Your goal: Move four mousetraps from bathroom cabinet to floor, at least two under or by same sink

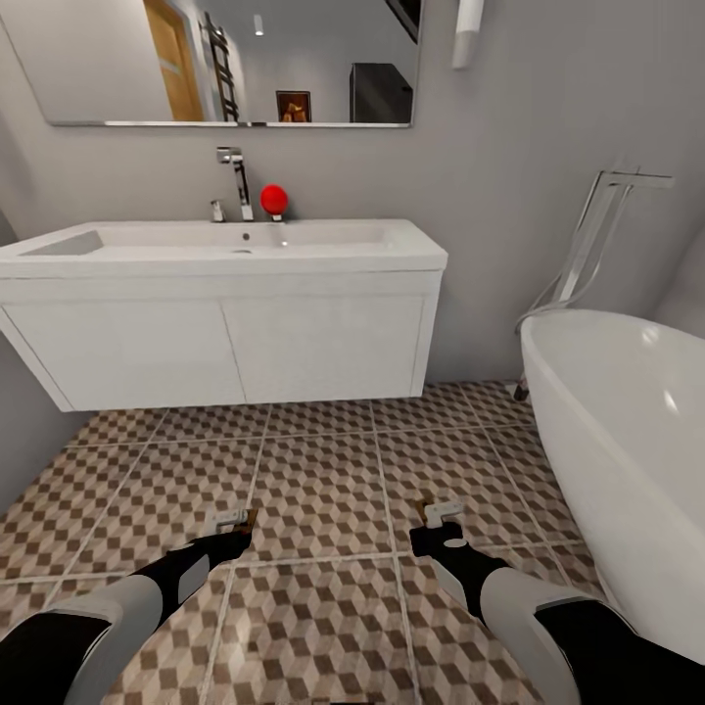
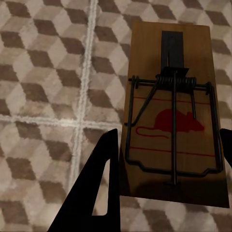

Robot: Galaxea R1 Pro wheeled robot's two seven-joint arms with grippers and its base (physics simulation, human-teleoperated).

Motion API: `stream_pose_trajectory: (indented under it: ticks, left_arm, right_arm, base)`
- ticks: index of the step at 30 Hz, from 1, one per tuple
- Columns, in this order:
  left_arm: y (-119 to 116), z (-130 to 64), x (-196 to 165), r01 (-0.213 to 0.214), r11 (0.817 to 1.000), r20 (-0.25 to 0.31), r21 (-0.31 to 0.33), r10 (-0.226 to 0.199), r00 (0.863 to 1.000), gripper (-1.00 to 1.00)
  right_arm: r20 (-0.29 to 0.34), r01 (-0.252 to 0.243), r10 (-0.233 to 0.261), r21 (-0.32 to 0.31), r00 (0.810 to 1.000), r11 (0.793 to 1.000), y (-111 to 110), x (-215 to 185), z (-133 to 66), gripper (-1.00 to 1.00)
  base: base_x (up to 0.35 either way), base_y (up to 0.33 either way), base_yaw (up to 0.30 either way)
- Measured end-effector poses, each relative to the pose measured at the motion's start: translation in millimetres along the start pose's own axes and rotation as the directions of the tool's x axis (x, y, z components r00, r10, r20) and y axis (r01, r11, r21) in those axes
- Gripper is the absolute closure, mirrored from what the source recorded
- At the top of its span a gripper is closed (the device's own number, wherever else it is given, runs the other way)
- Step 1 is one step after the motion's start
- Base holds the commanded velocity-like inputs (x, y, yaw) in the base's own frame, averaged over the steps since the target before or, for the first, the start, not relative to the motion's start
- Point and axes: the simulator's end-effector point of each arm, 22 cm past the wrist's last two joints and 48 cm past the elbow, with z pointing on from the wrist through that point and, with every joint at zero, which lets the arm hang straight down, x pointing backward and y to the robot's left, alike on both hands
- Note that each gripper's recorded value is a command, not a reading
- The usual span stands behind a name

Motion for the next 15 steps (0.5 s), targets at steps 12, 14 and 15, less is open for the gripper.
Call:
stream_pose_trajectory:
  ticks: [12, 14, 15]
  left_arm:
    - [1.4, 5.9, 10.4, -0.001, 1.000, -0.019, -0.003, 0.000, 1.000, 1.00]
    - [1.6, 6.8, 12.2, -0.001, 1.000, -0.023, -0.003, 0.001, 1.000, 1.00]
    - [1.7, 7.3, 13.0, -0.001, 1.000, -0.024, -0.004, 0.001, 1.000, 1.00]
  right_arm:
    - [-0.020, 0.000, 0.000, -0.004, 1.000, 1.000, 1.7, 11.0, 5.5, 1.00]
    - [-0.024, 0.000, 0.000, -0.005, 1.000, 1.000, 2.0, 12.8, 6.4, 1.00]
    - [-0.025, -0.001, 0.000, -0.005, 1.000, 1.000, 2.4, 13.7, 6.9, 1.00]
  base:
    - [0.000, 0.000, 0.000]
    - [0.000, 0.000, 0.000]
    - [0.000, 0.000, 0.000]
